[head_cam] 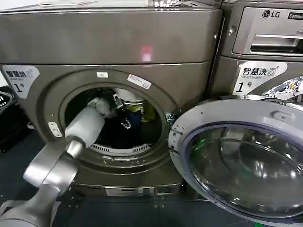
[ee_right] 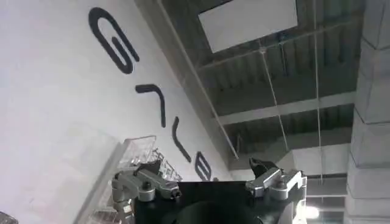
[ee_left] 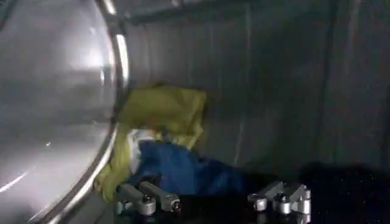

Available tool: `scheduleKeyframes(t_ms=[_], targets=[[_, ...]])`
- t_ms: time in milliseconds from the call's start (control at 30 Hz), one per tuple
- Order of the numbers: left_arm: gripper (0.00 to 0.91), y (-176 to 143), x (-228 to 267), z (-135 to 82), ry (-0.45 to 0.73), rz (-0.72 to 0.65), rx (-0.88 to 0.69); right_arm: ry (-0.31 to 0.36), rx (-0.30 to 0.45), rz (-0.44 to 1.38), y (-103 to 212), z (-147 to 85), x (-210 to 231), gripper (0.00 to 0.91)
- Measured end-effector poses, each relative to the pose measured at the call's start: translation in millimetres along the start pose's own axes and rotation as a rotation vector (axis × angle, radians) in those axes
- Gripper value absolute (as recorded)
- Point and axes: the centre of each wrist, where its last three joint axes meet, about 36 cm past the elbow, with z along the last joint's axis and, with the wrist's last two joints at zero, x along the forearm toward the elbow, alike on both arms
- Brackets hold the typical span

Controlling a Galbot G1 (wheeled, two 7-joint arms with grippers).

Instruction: Grasp the clothes from the dryer.

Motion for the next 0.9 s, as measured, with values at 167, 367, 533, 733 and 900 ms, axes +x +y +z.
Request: scheduleKeyframes(t_ms=[167,367,533,733,900], targets=[[0.907,-7.1,-9.2,0.7,0.074,0.003,-0.042,0.003,-0.002,-0.002,1.4,2.6,0.6,0.907],[0.907,-15.0,-19.0,3.0,0.124,0.025,-0.052,0.003,0.000,-0.004,4.7,5.9,2.6,0.907],[0.907,-23.6,-29.1,2.7,0.144,0.034,-0.048,-0.003,0.002,-0.007,6.2,5.6,0.6,0.907],[0.907,-33.5,-39.7,5.6,0.165,0.046,-0.047,-0.006,0.003,-0.001,4.6,6.4,0.4,0.907],[0.907,-42.1,-49.5,2.0,0.169,0.058,-0.050,-0.007,0.008,0.002,2.9,5.0,0.9,0.907]])
